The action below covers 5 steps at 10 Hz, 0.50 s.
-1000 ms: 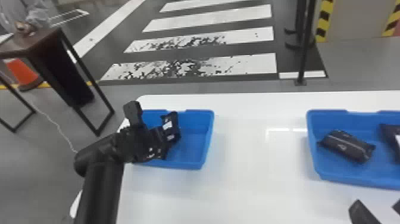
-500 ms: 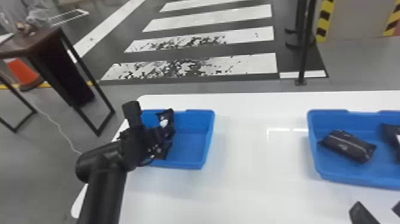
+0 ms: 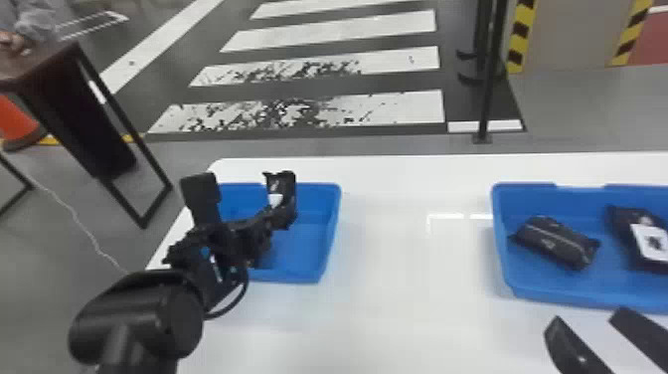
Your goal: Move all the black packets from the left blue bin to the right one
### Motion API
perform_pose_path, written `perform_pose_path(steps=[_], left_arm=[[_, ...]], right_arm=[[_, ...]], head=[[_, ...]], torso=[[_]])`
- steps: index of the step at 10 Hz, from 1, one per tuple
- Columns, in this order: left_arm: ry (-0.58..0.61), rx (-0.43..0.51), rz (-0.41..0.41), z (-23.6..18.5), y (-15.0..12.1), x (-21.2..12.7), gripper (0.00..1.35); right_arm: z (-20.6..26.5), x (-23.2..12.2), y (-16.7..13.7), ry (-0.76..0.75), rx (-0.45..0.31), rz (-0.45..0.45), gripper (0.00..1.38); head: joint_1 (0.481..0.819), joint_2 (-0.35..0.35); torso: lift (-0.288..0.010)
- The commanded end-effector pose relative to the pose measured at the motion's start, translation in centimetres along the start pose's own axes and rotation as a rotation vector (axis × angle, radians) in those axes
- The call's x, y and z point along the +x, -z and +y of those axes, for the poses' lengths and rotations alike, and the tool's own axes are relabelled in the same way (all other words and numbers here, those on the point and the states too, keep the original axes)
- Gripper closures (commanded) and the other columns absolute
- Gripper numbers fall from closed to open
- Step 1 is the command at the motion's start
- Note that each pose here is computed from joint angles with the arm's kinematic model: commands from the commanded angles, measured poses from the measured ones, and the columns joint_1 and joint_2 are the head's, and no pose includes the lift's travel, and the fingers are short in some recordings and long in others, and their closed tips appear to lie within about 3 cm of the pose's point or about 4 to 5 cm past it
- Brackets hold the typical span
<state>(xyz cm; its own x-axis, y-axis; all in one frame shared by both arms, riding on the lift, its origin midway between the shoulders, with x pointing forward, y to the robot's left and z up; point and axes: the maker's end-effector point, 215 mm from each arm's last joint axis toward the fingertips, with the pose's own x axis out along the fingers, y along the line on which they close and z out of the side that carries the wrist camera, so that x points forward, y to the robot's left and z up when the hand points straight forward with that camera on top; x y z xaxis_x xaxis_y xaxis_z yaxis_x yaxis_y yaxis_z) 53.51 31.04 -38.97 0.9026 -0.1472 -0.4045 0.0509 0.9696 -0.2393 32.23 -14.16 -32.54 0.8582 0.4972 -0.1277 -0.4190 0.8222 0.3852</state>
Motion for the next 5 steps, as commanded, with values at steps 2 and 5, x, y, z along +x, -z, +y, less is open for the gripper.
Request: perform_pose_path(steps=[2,5], left_arm=[[0.127,0.054,-0.001,-7.3,1.3,-3.6,1.21],[0.269,0.091,0.009,-14.5,2.7,-6.3,1.21]], right_arm=[[0.2,1.8,-1.7,-0.042,-0.027,-0.028,0.20],[1.8,4.7,-2.4,-0.136,-0.031,-0.028,0.20]], head=[[0.695,0.203],[0.695,0.120]], torso=[[-0.140],[-0.140]])
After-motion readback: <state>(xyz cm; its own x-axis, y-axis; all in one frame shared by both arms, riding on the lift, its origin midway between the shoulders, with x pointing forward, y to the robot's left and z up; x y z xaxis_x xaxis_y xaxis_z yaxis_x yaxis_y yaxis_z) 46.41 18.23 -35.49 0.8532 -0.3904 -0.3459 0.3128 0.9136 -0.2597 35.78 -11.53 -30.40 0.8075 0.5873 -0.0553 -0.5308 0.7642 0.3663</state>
